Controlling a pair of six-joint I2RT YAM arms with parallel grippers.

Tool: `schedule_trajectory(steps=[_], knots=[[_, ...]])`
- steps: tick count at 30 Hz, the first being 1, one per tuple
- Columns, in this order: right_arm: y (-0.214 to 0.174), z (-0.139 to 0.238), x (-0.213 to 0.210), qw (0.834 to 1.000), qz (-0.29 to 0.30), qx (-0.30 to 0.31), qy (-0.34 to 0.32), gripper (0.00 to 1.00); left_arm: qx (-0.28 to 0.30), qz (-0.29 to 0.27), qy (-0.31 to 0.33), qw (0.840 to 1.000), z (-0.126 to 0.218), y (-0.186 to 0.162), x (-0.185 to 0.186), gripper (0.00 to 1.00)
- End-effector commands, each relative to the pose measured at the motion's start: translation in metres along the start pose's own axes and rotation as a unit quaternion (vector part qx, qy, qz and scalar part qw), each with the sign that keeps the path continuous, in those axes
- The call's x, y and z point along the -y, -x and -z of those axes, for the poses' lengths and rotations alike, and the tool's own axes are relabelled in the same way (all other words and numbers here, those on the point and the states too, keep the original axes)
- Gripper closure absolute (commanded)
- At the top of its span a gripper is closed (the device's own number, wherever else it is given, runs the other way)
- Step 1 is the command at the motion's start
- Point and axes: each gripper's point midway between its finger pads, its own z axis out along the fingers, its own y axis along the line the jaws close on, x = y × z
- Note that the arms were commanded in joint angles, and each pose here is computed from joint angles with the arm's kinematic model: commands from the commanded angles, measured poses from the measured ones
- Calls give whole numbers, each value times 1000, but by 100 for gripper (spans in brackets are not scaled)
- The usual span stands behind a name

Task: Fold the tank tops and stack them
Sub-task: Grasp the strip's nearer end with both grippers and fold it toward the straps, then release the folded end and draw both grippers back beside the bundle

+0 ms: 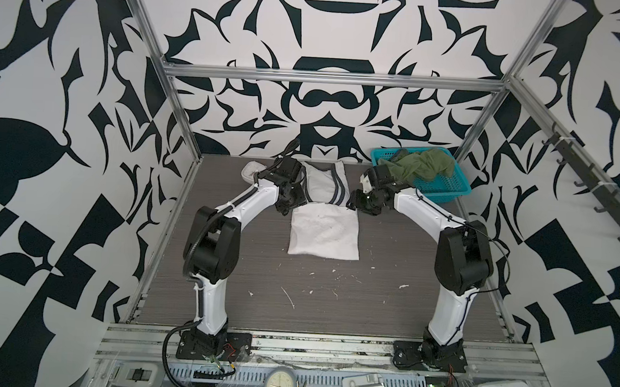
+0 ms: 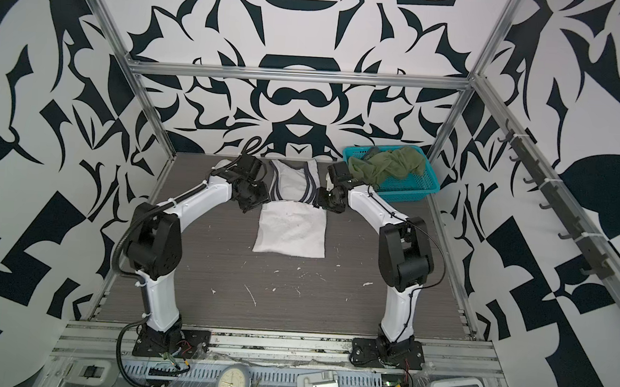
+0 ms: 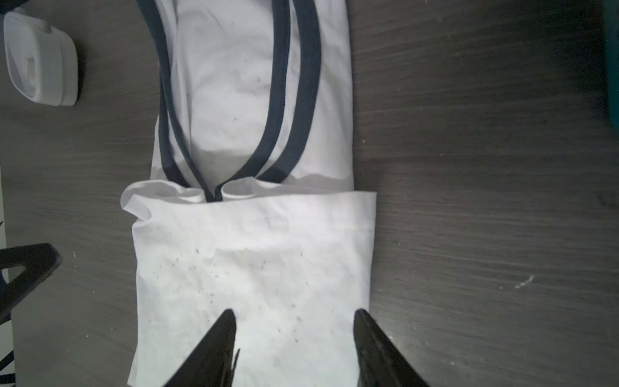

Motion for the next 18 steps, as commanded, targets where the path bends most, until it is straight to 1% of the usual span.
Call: schedule_trajectory(steps=[1, 7, 13, 16, 18], knots=[[-12, -5, -14, 1000, 26, -8, 8, 44, -14, -10, -16, 1000, -13, -12, 3, 47], [-18, -37, -11, 999, 21, -29, 9, 48, -35, -15, -30, 999, -54, -9, 13, 49], [-15, -52, 4, 999, 27, -36, -21, 47, -45, -18, 18, 999, -91, -6, -6, 49], [-11, -53, 15, 998, 26, -41, -35, 45, -54, -10, 52, 997, -97, -6, -21, 48], [-6, -43, 19, 998, 33, -38, -44, 43, -53, -20, 50, 997, -90, -5, -17, 46]])
